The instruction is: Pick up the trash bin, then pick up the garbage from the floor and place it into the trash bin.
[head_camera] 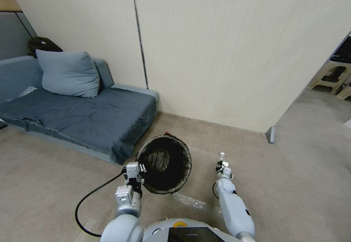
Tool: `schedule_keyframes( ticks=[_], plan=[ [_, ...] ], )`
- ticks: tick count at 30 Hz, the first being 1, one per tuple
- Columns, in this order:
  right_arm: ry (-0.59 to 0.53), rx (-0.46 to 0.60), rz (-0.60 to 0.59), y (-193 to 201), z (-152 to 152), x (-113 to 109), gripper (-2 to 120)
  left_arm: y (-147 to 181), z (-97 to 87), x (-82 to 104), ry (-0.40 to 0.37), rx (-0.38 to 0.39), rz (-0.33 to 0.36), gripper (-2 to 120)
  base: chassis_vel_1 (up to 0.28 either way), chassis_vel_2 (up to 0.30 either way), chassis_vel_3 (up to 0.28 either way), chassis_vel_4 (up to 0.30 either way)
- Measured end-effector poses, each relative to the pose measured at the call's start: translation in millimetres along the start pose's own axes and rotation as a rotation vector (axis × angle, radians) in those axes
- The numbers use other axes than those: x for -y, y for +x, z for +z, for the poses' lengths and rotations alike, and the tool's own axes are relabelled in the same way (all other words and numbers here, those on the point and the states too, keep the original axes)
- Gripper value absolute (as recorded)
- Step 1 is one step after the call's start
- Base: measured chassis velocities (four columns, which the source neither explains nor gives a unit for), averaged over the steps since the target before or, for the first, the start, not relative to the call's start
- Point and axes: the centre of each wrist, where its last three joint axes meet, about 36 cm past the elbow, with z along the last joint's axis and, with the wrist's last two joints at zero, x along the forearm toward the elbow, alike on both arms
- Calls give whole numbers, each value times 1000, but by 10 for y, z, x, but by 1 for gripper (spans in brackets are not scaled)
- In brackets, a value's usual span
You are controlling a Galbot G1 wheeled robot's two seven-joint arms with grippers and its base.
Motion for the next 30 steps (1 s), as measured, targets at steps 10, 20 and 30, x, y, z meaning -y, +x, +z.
schedule_keyframes(
  ticks=[10, 20, 30],
  plan=[
    [33, 493, -410, 853, -1117, -93, 18, 2, 26, 47, 11, -24, 31, 0, 0, 0, 0, 0],
    [24, 681, -932, 1300, -1407, -265, 18, 6, 70, 120, 19, -51, 69, 0, 0, 0, 0, 0],
    [-14, 468, -1169, 1708, -789, -859, 18, -1, 97, 154, 22, -59, 77, 0, 0, 0, 0, 0]
  ],
)
